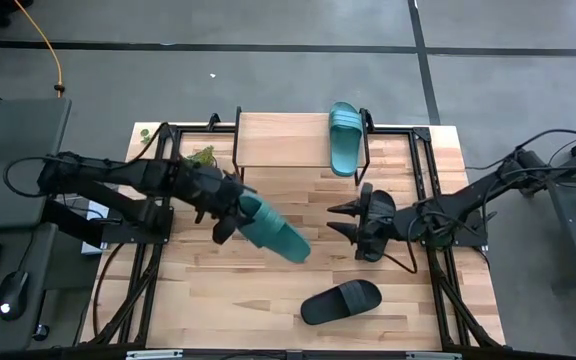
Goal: Pick and place slides into the shelf
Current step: Put the green slide on the shelf
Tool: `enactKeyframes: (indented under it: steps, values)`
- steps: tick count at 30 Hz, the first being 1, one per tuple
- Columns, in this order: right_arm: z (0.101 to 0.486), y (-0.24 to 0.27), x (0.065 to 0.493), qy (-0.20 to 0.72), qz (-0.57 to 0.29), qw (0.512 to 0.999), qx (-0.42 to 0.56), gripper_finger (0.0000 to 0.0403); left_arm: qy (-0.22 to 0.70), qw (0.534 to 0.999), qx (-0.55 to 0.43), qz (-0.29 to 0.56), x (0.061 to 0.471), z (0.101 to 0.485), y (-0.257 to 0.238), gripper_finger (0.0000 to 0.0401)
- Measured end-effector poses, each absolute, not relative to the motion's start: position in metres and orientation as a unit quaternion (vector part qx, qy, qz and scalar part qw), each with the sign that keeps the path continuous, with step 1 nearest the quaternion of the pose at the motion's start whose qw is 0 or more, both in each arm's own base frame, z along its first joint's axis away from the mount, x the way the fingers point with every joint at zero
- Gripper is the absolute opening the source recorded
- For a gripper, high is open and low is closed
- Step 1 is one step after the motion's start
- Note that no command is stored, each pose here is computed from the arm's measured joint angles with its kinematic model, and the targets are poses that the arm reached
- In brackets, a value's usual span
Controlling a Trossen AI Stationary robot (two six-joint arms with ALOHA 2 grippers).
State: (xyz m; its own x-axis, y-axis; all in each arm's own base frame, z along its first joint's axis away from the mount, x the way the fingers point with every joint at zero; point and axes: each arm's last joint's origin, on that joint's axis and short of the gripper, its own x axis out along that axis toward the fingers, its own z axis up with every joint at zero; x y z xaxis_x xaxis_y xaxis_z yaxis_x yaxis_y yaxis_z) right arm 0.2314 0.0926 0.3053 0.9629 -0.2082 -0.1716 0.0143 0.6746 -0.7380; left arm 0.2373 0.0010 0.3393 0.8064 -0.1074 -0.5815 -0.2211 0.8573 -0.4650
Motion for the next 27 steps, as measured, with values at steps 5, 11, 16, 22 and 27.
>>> enactKeyframes:
  steps: [5, 11, 16, 22, 27]
  values:
    - [0.3, 0.1, 0.24, 0.12, -0.078, 0.889, -0.434, 0.0199, 0.286, 0.916, -0.28, 0.02, 0.24, 0.343, 0.011, 0.0006]
    - [0.29, 0.108, 0.257, 0.108, -0.079, 0.87, -0.474, 0.021, 0.256, 0.925, -0.282, 0.003, 0.243, 0.349, 0.012, 0.0007]
    - [0.286, 0.114, 0.268, 0.085, -0.089, 0.86, -0.494, 0.0211, 0.254, 0.925, -0.282, 0.001, 0.243, 0.35, 0.012, 0.0007]
    - [0.281, 0.117, 0.274, 0.08, -0.091, 0.853, -0.507, 0.0211, 0.253, 0.926, -0.281, 0.003, 0.243, 0.35, 0.012, 0.0007]
    - [0.287, 0.122, 0.285, 0.073, -0.096, 0.858, -0.499, 0.0211, 0.252, 0.926, -0.28, 0.008, 0.245, 0.349, 0.012, 0.0007]
